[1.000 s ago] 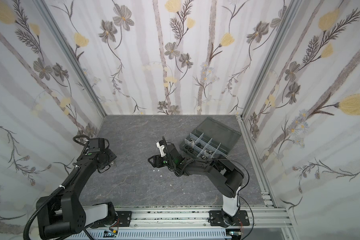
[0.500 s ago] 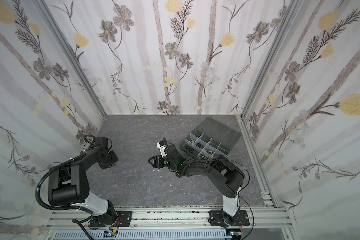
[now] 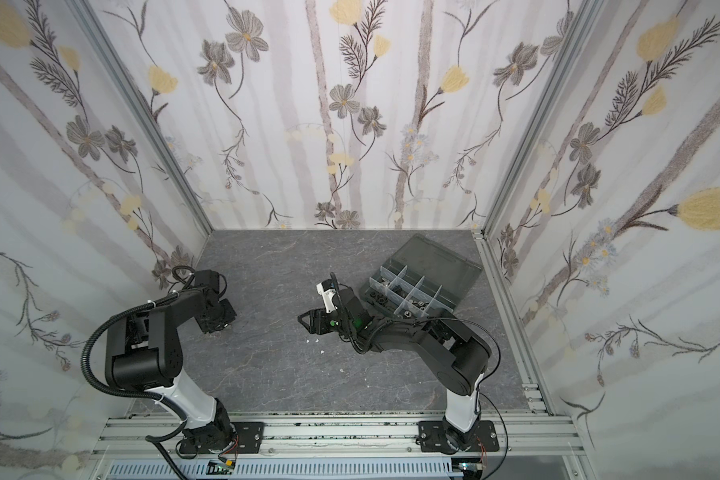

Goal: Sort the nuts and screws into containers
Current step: 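Lower the left gripper onto the last wing nut and close it, then carry the wing nut with the left gripper over the organizer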

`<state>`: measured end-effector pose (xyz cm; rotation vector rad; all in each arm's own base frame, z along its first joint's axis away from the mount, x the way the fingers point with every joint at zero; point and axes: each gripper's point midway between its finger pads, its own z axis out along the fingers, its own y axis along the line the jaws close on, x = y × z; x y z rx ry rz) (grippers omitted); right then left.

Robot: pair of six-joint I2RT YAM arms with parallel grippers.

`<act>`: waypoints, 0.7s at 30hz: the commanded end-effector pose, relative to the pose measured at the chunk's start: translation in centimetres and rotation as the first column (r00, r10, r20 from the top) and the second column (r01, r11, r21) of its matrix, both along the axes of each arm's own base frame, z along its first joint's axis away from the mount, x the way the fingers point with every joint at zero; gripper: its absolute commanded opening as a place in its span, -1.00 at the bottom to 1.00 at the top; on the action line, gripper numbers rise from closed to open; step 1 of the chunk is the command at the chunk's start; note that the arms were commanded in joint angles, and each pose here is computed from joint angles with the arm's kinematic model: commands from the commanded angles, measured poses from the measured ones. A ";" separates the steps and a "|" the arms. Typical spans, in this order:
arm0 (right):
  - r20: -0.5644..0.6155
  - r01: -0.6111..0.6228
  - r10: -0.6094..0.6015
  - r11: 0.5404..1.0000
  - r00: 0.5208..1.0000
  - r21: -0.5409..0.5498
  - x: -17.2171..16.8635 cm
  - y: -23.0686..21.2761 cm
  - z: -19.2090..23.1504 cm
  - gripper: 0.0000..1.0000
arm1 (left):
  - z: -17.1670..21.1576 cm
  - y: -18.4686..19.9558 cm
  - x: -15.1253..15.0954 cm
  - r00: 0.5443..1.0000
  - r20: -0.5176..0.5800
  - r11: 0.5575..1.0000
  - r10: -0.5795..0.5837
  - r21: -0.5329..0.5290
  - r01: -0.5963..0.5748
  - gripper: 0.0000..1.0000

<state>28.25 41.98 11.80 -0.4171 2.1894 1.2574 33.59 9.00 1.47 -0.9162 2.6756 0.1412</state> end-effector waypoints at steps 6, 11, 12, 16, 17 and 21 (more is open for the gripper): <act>0.025 0.001 -0.002 0.999 1.000 0.039 0.1 -0.1 1.5 0.34 | 0.0 -0.4 -0.6 1.000 0.004 1.000 -0.007 -0.008 0.007 -0.42; 0.028 0.006 -0.007 0.999 1.000 0.041 0.2 -0.4 1.7 0.34 | -0.1 -1.0 -1.6 1.000 0.004 1.000 -0.010 -0.017 0.010 -0.55; 0.030 0.009 -0.010 0.999 0.999 0.043 0.3 -0.5 1.9 0.34 | 0.0 -1.1 -1.6 1.000 0.007 1.000 -0.012 -0.018 0.012 -0.59; 0.036 0.017 -0.019 0.999 0.999 0.042 0.4 -0.8 2.1 0.34 | 0.2 -1.6 -1.6 1.000 0.019 1.000 -0.013 -0.027 0.014 -0.71; 0.037 0.019 -0.020 0.999 0.999 0.041 0.4 -0.9 2.1 0.34 | 0.4 -1.7 -1.5 1.000 0.025 0.999 -0.015 -0.028 0.016 -0.74; 0.039 0.033 -0.035 0.999 0.999 0.039 0.7 -1.7 2.4 0.34 | 1.8 -2.5 -0.7 0.997 0.064 0.999 -0.031 -0.038 0.034 -0.80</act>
